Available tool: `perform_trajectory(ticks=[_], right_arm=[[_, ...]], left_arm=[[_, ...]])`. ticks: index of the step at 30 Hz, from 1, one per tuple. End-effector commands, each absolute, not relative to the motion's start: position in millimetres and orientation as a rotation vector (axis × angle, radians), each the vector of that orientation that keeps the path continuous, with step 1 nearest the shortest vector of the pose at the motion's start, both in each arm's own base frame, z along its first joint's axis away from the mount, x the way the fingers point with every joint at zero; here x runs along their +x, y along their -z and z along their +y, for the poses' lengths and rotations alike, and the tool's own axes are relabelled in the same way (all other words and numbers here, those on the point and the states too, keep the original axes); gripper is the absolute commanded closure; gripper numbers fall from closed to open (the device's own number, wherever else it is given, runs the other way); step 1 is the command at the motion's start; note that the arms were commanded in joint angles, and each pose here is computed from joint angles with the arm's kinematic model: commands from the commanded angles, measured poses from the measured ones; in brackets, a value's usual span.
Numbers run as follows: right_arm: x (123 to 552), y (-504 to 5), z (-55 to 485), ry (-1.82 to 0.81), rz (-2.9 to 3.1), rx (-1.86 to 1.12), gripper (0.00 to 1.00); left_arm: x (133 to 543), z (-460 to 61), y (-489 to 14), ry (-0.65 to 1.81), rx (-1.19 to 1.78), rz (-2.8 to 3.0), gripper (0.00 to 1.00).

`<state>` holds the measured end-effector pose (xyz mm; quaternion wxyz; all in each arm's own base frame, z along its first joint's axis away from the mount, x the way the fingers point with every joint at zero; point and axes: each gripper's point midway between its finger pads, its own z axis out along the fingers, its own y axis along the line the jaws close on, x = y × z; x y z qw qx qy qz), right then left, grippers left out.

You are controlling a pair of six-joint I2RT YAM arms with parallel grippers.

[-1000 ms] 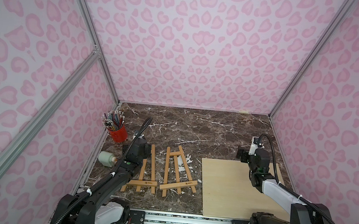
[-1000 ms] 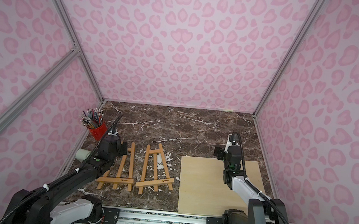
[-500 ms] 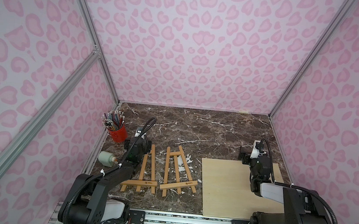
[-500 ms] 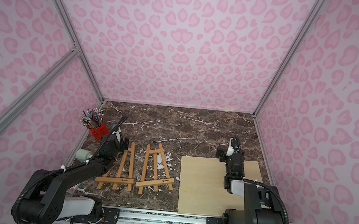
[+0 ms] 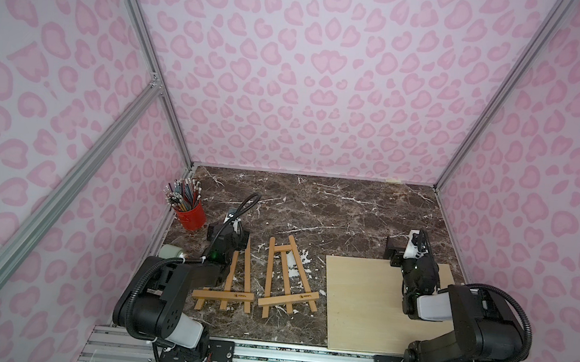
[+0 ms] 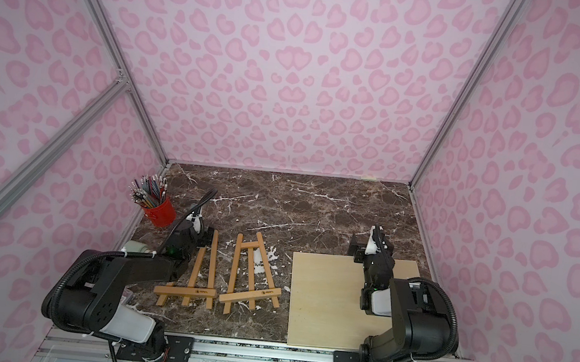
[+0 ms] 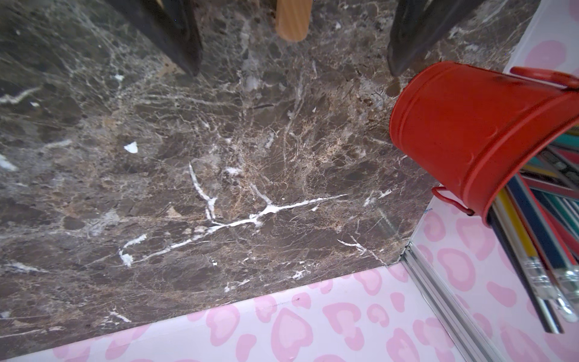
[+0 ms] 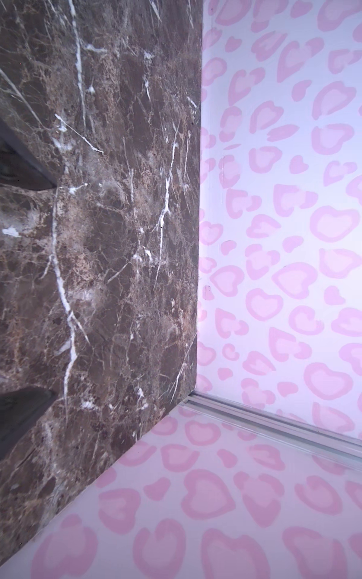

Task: Disassemble the easel
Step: Reset both arms

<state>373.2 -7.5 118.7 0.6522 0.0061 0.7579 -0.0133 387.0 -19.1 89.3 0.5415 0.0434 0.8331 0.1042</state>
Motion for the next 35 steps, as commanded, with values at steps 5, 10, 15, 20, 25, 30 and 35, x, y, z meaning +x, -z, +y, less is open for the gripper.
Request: perform_trajectory(ticks=[5, 10, 15, 20, 25, 30, 35], right_arm=[[376.5, -128.1, -9.9, 0.021, 1.687, 0.032, 0.01], [376.5, -128.4, -10.0, 0.021, 1.686, 0.032, 0.01], [376.5, -128.3, -10.1, 0.021, 1.686, 0.032, 0.01], [376.6, -128.7, -10.0, 0.022, 1.684, 0.032, 0.01], [376.4, -128.7, -10.1, 0.021, 1.685, 0.033, 0.01], [376.5, -128.4, -9.8, 0.021, 1.685, 0.032, 0.01], [376.4, -128.5, -10.2, 0.022, 1.686, 0.032, 0.01]], left_arm=[[394.5, -15.7, -102.9, -0.208, 0.059, 1.909, 0.06], [394.6, -14.0, -102.0, -0.205, 0.051, 1.910, 0.06], [394.8, -14.2, -102.3, -0.204, 0.052, 1.910, 0.06], [392.6, -11.7, -102.8, -0.211, 0.035, 1.898, 0.05], [392.9, -11.5, -103.6, -0.212, 0.033, 1.895, 0.05], [390.1, -7.0, -103.8, -0.224, 0.002, 1.881, 0.05], [389.3, -7.7, -103.9, -0.221, 0.007, 1.876, 0.05]])
